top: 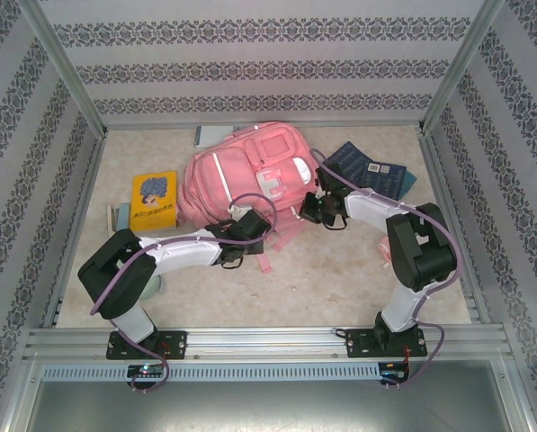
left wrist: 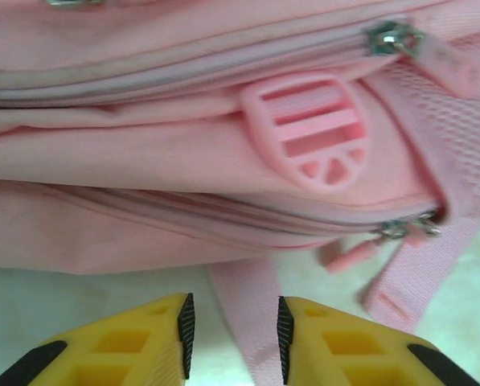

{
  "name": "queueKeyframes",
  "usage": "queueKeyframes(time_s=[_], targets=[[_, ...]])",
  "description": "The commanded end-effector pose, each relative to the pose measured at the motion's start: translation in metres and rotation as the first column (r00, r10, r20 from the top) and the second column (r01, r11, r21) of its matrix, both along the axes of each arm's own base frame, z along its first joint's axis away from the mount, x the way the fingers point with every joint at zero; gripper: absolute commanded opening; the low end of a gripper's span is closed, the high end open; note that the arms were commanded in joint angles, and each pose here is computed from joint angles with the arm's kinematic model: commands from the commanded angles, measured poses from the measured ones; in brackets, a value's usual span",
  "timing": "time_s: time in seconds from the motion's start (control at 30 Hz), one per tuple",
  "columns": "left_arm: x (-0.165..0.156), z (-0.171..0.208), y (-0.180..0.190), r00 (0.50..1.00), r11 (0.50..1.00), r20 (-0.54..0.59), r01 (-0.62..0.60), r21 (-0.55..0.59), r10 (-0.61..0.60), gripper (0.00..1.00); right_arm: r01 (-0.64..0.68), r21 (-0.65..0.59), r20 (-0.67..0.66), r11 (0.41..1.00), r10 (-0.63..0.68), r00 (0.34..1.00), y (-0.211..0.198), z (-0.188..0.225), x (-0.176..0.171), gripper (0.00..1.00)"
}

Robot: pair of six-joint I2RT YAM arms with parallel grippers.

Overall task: Pack the student bag
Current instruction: Unzip the student bag at the top-center of the table.

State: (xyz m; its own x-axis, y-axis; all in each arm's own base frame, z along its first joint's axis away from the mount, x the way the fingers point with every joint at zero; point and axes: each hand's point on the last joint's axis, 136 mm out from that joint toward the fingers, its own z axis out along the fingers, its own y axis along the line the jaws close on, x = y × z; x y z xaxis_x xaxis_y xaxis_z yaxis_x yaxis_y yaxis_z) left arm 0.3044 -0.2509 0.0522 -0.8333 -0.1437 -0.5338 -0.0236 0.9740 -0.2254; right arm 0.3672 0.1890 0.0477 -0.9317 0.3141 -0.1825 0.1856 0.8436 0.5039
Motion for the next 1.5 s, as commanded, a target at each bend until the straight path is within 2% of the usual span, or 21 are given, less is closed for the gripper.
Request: queueKeyframes(time_s=[0.0, 0.3, 0.7, 0.9, 1.0, 1.07, 1.17, 1.47], targets=[[0.005, 0.003, -0.022, 0.996, 0.996, 0.049, 0.072, -0.043, -0.07, 0.36, -0.008, -0.018, 0.036, 1.0, 0.009, 0.999, 0.004, -0.001, 0.016, 0.0], [0.013, -0.01, -0.044, 0.988, 0.989, 0.049, 0.146, -0.032, -0.144, 0.33, -0.013, -0.008, 0.022, 1.0, 0.013, 1.0, 0.005, -0.002, 0.014, 0.0], [0.025, -0.023, -0.046, 0.987, 0.988, 0.05, 0.152, 0.042, -0.154, 0.32, -0.022, 0.001, 0.008, 1.0, 0.022, 1.0, 0.007, -0.003, 0.01, 0.0], [0.03, -0.026, -0.046, 0.99, 0.99, 0.052, 0.129, 0.06, -0.132, 0.26, -0.023, 0.009, 0.001, 1.0, 0.023, 1.0, 0.008, -0.004, 0.007, 0.0], [0.034, -0.025, -0.046, 0.992, 0.992, 0.056, 0.109, 0.063, -0.113, 0.16, -0.022, 0.012, -0.001, 1.0, 0.022, 1.0, 0.008, -0.005, 0.005, 0.0], [0.033, -0.024, -0.043, 0.993, 0.993, 0.055, 0.096, 0.068, -0.1, 0.0, -0.02, 0.008, -0.004, 1.0, 0.02, 1.0, 0.007, -0.006, 0.004, 0.0], [0.031, -0.018, -0.035, 0.996, 0.995, 0.056, 0.064, 0.078, -0.069, 0.0, -0.012, 0.004, -0.004, 1.0, 0.012, 1.0, 0.004, -0.006, 0.002, 0.0], [0.007, -0.004, 0.02, 0.998, 0.984, 0.032, -0.062, 0.169, 0.057, 0.0, 0.03, 0.002, 0.002, 1.0, -0.03, 1.0, -0.015, -0.005, 0.003, 0.0]])
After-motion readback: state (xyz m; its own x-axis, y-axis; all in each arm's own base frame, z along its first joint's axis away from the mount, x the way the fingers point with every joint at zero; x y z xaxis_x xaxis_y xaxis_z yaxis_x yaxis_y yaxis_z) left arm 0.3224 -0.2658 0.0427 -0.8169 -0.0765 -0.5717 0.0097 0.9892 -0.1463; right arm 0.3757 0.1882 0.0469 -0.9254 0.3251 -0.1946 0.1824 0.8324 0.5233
